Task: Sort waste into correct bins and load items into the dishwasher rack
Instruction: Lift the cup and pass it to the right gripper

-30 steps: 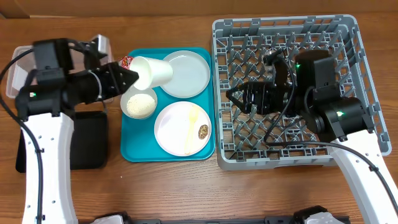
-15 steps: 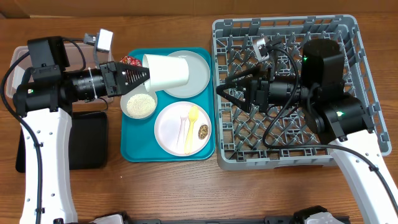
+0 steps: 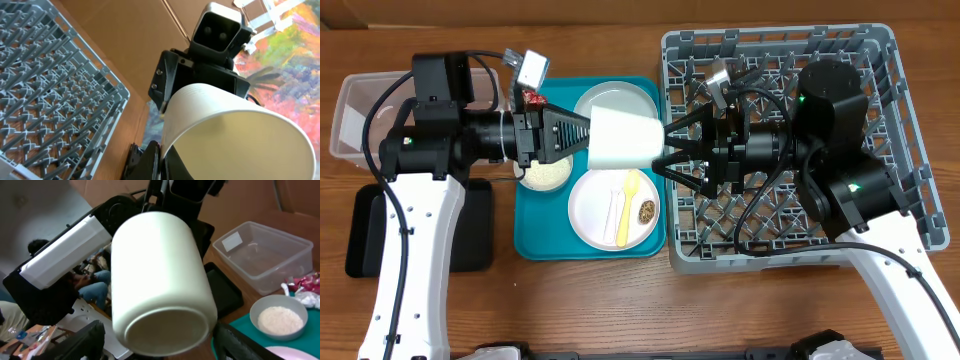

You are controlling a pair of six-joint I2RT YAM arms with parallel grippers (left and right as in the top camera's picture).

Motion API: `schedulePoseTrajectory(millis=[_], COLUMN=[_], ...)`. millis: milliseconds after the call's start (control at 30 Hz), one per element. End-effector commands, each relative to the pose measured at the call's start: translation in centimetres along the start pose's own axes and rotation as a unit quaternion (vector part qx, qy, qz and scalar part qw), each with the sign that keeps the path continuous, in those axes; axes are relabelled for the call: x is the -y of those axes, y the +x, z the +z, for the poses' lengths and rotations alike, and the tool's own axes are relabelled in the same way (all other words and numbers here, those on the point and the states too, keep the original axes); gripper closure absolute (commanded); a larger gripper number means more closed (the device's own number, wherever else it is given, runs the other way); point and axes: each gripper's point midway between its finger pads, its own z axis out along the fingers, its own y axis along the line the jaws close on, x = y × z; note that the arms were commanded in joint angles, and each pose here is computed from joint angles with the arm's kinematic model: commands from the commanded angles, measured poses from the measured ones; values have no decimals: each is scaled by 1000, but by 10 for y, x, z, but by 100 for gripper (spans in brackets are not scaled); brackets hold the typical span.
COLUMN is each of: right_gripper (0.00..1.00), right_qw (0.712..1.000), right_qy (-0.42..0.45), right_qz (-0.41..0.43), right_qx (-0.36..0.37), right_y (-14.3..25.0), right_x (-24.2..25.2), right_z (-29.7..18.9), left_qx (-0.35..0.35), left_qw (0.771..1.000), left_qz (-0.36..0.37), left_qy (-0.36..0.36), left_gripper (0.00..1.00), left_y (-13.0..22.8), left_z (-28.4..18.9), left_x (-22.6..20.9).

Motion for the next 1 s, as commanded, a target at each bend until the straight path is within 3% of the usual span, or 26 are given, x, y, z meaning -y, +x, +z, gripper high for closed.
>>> schedulePoseTrajectory(millis=[0,567,733,800,900,967], right_gripper=[27,34,46,47,48,53], right_qw=[999,995,995,995,995,995], right_qy=[-20,-68,-69,-69,-68,-68], right_qz=[-37,-72,-72,-72,-72,-71], right_qx=[4,-5,-5,-5,-5,-5], right_y=[-9,-7,-6,-6,-6,-6], right_x=[-15,-40,-41,-41,-41,-40], right_z=[0,14,15,15,15,15], left_qx=[-9,-26,-26,-26,-25,-25], left_qw=[1000,999,999,999,999,999], left_qz=[19,44,44,44,44,44], left_qy=[18,10,8,6,5,4], left_gripper=[96,96,96,88,65,60], left_y=[2,5,5,5,5,5], left_z=[6,20,20,21,21,21], left_x=[9,8,7,6,6,5])
